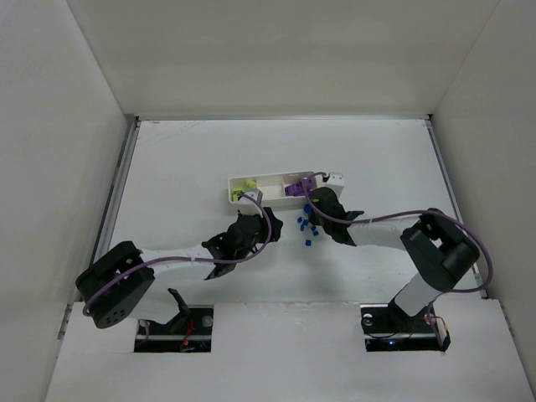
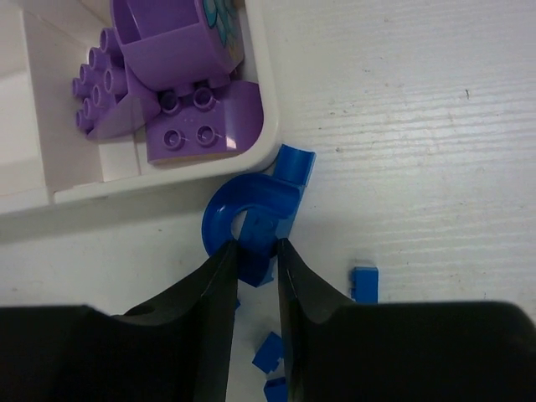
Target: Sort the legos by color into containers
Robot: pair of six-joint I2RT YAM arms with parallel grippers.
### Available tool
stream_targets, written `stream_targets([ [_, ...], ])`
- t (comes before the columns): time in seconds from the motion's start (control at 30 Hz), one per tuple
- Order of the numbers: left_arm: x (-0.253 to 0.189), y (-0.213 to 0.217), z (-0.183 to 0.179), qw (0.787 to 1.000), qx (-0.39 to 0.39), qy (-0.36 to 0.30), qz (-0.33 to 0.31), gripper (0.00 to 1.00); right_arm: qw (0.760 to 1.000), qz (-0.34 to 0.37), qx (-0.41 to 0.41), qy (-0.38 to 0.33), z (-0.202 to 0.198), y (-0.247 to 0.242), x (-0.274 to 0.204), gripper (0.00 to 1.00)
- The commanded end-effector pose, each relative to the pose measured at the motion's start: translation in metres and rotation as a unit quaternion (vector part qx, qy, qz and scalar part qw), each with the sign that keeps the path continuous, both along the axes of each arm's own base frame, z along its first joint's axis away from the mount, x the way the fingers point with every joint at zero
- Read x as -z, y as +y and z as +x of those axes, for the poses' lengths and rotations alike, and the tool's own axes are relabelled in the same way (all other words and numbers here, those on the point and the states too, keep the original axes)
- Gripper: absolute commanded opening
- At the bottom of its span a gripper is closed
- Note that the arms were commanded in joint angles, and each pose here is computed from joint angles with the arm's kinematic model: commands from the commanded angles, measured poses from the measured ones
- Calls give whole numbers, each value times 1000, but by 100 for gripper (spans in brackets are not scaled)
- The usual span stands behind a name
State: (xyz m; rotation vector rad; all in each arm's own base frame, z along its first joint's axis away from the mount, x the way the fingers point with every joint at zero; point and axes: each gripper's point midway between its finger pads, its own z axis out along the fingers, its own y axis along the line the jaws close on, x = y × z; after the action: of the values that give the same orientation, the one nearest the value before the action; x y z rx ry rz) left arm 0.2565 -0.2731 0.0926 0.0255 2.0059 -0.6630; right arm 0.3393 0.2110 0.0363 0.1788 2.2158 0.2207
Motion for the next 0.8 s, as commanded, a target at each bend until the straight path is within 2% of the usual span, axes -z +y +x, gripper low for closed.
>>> stream_targets([
  [0.0, -19, -2, 2, 999, -3, -19, -36, 44, 999, 3, 11, -32, -5, 1, -23, 18],
  [0.23, -29, 21, 10, 998, -36, -36, -45, 44, 998, 21, -12, -55, -23, 15, -68, 18],
  [0.33, -31, 35, 16, 996, -59, -41, -50, 44, 998, 21, -13, -55, -20, 19, -69, 21],
  [0.43, -32, 34, 14, 996, -57, -38, -55, 45, 998, 13, 6, -53, -12, 13, -61, 38],
  [0.57, -29, 28, 11, 997, -48, -34, -51, 45, 999, -1, 32, -38, 3, -1, -47, 52],
  [0.77, -28, 20, 8, 998, -36, -33, -51, 46, 999, -5, 43, -26, 17, -2, -34, 62],
])
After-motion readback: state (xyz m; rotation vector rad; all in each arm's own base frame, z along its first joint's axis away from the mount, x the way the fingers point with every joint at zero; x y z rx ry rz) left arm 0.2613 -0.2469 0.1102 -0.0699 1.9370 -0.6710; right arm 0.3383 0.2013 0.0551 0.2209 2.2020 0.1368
